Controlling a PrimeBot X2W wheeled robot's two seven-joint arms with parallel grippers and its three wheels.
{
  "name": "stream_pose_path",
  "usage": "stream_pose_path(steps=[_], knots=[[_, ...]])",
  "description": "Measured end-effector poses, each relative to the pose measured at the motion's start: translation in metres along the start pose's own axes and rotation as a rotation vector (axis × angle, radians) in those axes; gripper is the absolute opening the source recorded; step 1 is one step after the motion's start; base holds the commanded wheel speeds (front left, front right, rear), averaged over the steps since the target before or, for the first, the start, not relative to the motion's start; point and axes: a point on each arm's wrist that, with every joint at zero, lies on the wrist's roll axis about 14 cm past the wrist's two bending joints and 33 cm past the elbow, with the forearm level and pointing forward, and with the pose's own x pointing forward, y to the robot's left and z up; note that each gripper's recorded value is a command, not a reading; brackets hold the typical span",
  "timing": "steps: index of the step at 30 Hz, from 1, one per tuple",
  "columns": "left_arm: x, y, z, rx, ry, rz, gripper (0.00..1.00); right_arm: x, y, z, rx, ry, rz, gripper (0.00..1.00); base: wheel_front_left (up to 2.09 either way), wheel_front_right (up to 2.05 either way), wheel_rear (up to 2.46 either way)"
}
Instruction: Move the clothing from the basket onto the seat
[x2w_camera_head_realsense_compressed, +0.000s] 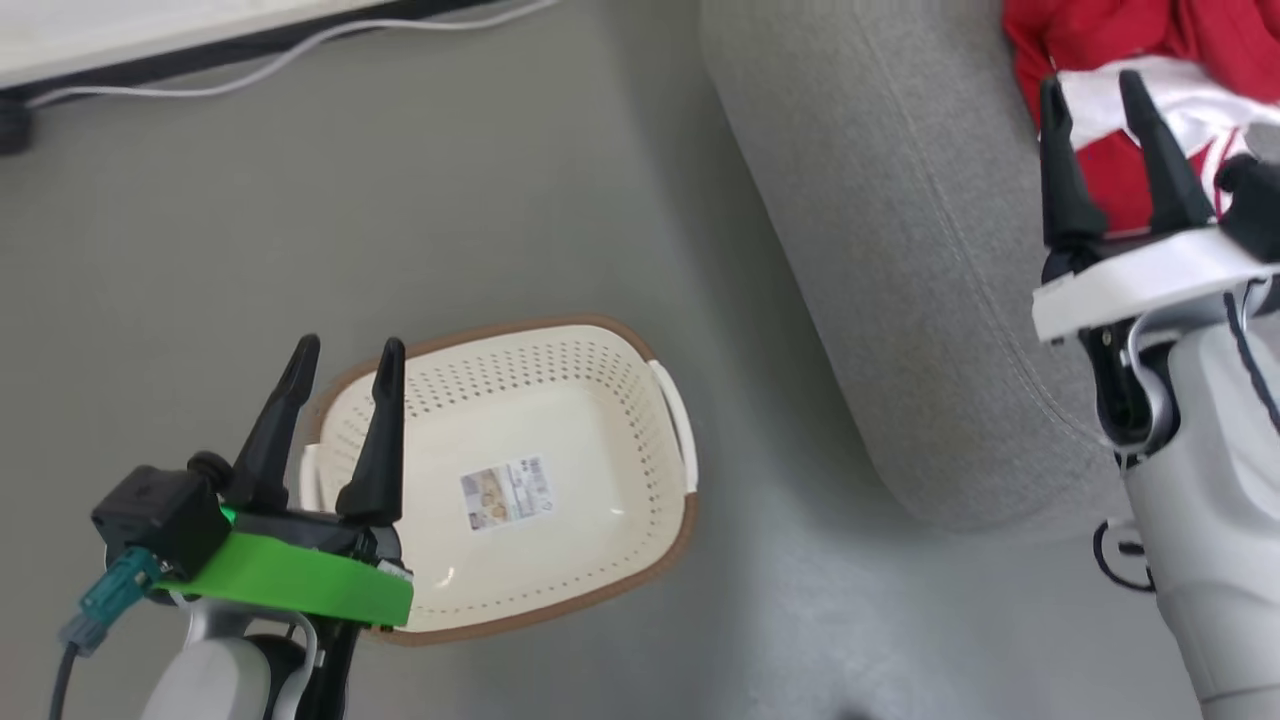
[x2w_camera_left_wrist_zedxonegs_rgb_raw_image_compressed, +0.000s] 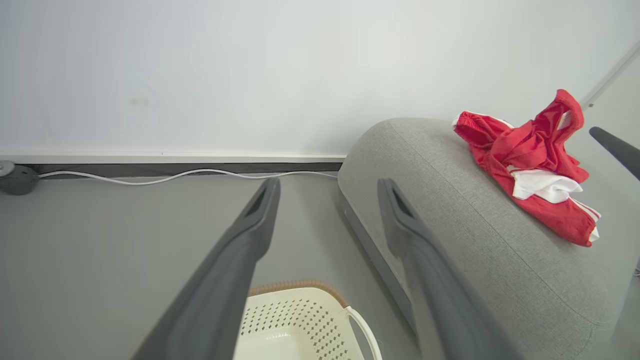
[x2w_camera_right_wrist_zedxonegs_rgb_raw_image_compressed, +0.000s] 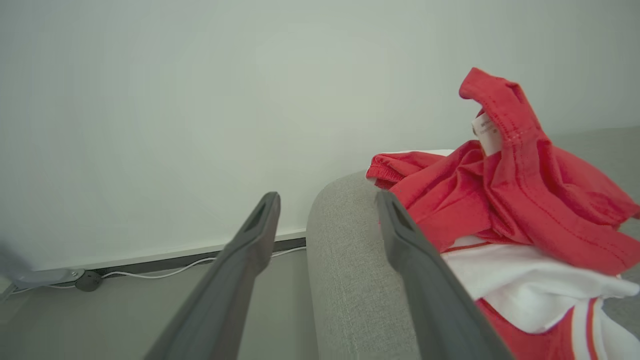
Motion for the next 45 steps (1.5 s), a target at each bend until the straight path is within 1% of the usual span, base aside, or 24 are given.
stream_pose_path(steps=[6, 12, 18, 21, 33, 45], knots=[[-0.032, 0.013, 0.007, 0.035, -0.011, 0.090, 1.00, -0.020, 0.027, -0.011, -0.010, 0.031, 0.066, 1.00, 0.00, 0.00, 0.00], [-0.065, 0.024, 0.015, 0.071, -0.024, 0.166, 1.00, -0.042, 0.045, -0.019, 0.009, 0.048, 0.083, 1.00, 0.00, 0.00, 0.00], [-0.109, 0.048, 0.032, 0.131, -0.067, 0.289, 1.00, -0.067, 0.082, -0.021, 0.062, 0.058, 0.147, 1.00, 0.00, 0.00, 0.00], [-0.129, 0.051, 0.036, 0.142, -0.085, 0.331, 1.00, -0.080, 0.095, -0.018, 0.056, 0.050, 0.185, 1.00, 0.00, 0.00, 0.00], [-0.170, 0.047, 0.059, 0.173, -0.185, 0.377, 1.00, -0.109, 0.127, 0.005, 0.050, -0.019, 0.274, 1.00, 0.00, 0.00, 0.00], [-0.174, 0.048, 0.059, 0.178, -0.187, 0.385, 1.00, -0.118, 0.132, 0.003, 0.063, -0.017, 0.284, 1.00, 0.00, 0.00, 0.00]])
